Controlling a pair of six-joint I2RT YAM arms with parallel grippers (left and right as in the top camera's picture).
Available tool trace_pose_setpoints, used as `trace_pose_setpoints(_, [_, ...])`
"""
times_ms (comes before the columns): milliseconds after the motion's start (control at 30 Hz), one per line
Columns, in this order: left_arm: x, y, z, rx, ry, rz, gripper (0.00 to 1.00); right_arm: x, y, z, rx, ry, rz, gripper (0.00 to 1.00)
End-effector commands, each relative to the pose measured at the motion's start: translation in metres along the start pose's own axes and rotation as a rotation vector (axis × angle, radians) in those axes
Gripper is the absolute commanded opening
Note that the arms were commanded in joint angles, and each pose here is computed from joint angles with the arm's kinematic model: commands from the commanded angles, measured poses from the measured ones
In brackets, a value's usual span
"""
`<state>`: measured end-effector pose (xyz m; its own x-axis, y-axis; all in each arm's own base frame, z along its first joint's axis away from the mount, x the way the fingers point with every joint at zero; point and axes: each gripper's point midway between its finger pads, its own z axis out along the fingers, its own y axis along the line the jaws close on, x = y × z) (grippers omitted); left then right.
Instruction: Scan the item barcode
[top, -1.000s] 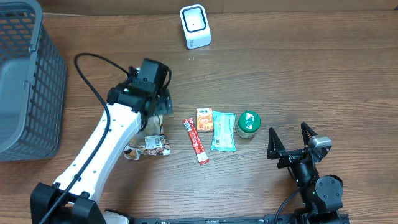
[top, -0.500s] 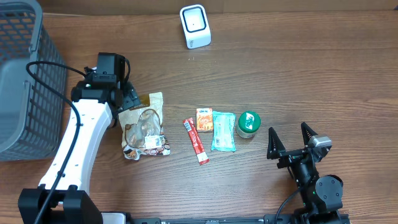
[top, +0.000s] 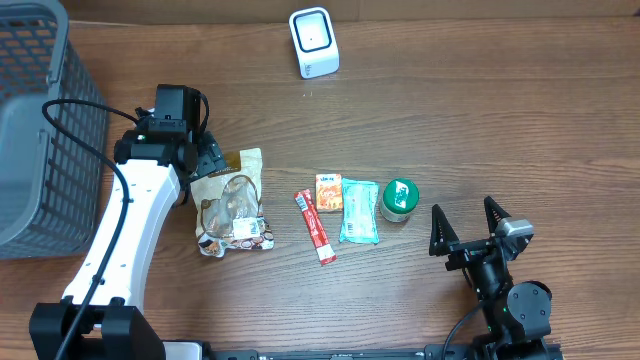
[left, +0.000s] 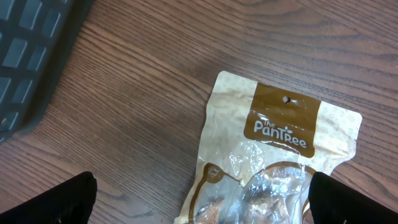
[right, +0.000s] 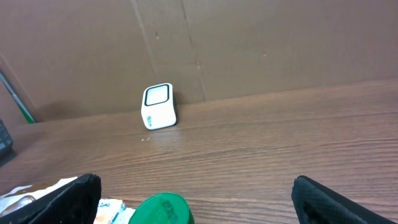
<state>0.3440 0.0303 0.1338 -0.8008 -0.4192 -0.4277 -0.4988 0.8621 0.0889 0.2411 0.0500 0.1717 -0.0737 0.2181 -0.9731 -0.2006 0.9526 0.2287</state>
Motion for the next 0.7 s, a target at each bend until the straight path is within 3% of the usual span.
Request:
trace_pose_setpoints(0, [-0.007,-0.002,-0.011,0.023,-0.028,-0.003,0.99,0.002,-0.003,0.000,0.014,-0.005,-0.004,1.00])
trace_pose_setpoints(433, [-0.007,-0.002,-0.011,0.023,-0.028,-0.003,1.00,0.002,-0.003,0.000,0.011,-0.004,-0.003,1.00])
trace_pose_setpoints(667, [-0.007,-0.002,-0.011,0.023,-0.028,-0.003,1.00,0.001,0.013,-0.001,-0.077,0.015,0.154,1.00])
